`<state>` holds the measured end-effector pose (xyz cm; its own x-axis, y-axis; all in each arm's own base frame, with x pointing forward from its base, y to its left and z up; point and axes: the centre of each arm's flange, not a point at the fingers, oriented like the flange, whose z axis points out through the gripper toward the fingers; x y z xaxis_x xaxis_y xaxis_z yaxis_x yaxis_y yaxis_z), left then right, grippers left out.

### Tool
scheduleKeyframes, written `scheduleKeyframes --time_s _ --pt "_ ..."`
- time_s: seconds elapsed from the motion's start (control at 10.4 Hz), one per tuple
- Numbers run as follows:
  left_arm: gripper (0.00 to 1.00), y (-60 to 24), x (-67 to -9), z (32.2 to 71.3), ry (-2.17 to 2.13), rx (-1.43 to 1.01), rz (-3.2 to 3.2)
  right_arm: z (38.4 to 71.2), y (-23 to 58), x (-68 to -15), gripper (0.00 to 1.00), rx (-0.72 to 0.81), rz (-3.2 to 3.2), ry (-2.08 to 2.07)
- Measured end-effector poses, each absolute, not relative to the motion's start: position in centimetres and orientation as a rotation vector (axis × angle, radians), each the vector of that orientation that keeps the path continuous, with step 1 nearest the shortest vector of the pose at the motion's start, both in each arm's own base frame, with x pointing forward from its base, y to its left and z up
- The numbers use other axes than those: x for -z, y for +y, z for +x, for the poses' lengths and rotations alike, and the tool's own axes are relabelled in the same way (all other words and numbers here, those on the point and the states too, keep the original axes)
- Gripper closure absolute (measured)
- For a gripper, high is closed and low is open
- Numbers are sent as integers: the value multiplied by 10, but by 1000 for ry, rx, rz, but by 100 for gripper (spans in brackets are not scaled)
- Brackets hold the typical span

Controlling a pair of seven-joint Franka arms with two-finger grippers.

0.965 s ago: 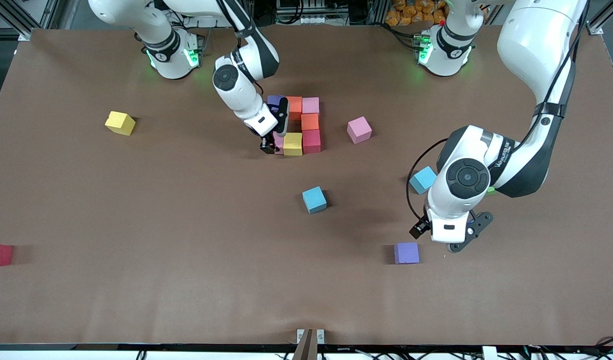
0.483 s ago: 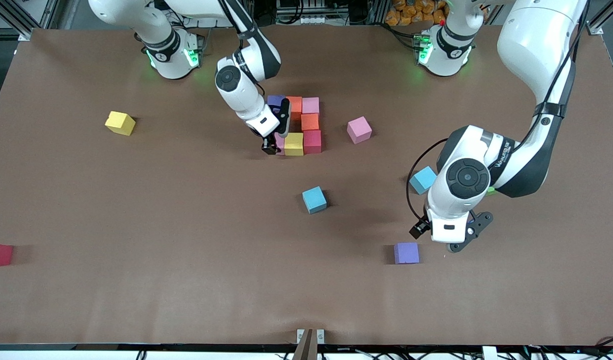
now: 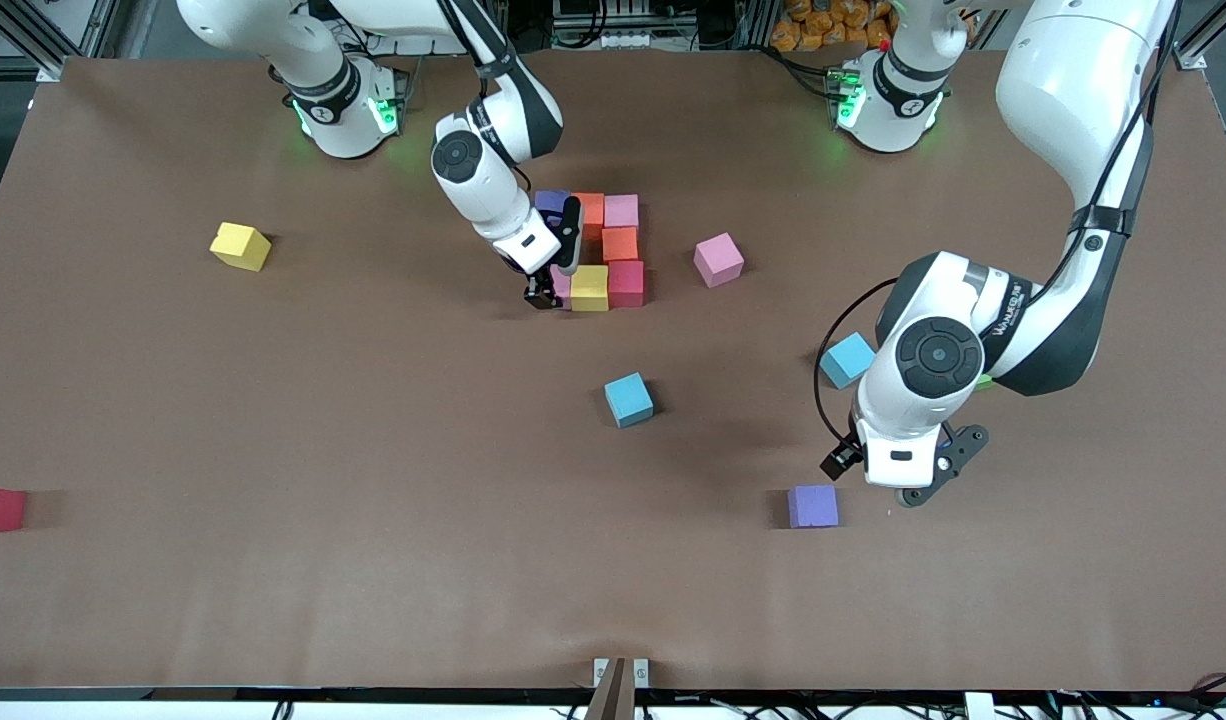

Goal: Form number 2 with 11 blocks
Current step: 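Open the right gripper to release the pink block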

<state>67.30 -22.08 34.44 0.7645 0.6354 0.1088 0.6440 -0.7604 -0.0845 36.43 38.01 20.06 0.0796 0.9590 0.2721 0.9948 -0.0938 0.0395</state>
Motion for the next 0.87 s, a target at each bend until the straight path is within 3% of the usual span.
scheduleKeyframes --time_s 0.19,0.39,0.87 --pt "0 -221 -342 674 -1034 112 -2843 364 380 -201 19 344 -2188 -2001" --pt "0 -221 -338 674 -1033 105 -2844 364 380 -201 0 344 -2188 -2001" --pt "0 -223 -336 676 -1035 117 -2856 369 382 -205 0 363 -2190 -1995"
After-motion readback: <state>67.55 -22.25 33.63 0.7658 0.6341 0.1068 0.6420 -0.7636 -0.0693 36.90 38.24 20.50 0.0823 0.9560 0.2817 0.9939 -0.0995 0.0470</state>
